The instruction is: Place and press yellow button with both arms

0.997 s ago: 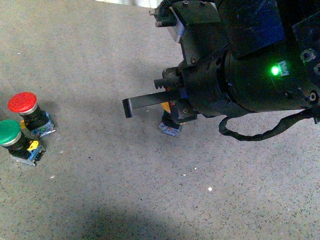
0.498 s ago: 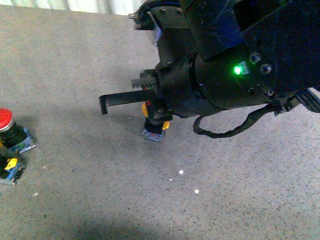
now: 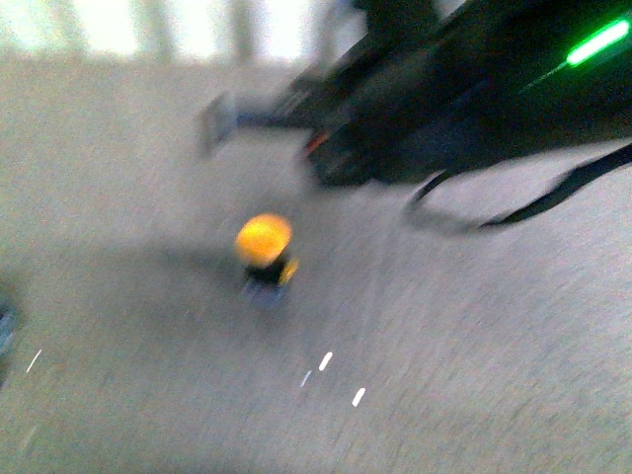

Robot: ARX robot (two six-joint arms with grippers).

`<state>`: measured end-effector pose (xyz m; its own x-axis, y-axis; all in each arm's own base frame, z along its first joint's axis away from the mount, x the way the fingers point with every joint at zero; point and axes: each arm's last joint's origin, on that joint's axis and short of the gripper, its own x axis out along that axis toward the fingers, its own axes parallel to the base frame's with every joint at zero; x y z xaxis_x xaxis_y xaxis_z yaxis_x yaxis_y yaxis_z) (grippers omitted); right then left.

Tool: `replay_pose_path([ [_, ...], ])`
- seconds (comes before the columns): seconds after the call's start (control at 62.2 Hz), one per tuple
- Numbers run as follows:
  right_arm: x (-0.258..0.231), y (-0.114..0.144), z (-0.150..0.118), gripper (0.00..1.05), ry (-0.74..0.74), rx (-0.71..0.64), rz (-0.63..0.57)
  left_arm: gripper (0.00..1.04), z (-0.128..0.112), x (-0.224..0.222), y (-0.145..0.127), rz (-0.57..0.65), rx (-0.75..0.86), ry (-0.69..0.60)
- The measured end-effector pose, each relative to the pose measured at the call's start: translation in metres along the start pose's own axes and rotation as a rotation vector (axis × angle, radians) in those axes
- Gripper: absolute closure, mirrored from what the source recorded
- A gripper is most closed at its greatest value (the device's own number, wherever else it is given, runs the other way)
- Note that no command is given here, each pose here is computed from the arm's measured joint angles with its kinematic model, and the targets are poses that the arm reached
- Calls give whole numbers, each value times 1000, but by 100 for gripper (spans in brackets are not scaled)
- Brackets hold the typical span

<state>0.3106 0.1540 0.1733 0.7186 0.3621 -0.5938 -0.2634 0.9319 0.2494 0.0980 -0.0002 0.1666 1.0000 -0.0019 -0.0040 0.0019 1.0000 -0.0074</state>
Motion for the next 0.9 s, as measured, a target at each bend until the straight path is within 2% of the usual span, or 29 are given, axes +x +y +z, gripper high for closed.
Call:
replay_pose_path([
  [0.032, -6, -10, 3, 103, -24, 4, -42, 103, 0, 0, 0, 0, 0, 0],
  [0.177, -20, -33, 9, 78, -71, 9, -107, 103, 0, 0, 0, 0, 0, 0],
  [0.322, -35, -56, 1, 45, -127, -14, -180, 103, 0, 0, 0, 0, 0, 0],
  [0.354, -43, -61, 0, 53, -308, -63, -268, 103, 0, 0, 0, 0, 0, 0],
  [0.418, -82, -73, -9, 70, -584, -110, -318, 103, 0, 0, 0, 0, 0, 0],
  [0.466, -109, -79, -14, 83, -683, -118, -340, 103, 0, 0, 0, 0, 0, 0],
  [0.547, -127, -83, -30, 102, -710, -133, -335, 103, 0, 0, 0, -1, 0, 0],
  [0.643, -134, -91, -56, 103, -666, -143, -345, 103, 0, 0, 0, 0, 0, 0],
  [0.9, -154, -95, -81, 103, -674, -144, -346, 103, 0, 0, 0, 0, 0, 0],
])
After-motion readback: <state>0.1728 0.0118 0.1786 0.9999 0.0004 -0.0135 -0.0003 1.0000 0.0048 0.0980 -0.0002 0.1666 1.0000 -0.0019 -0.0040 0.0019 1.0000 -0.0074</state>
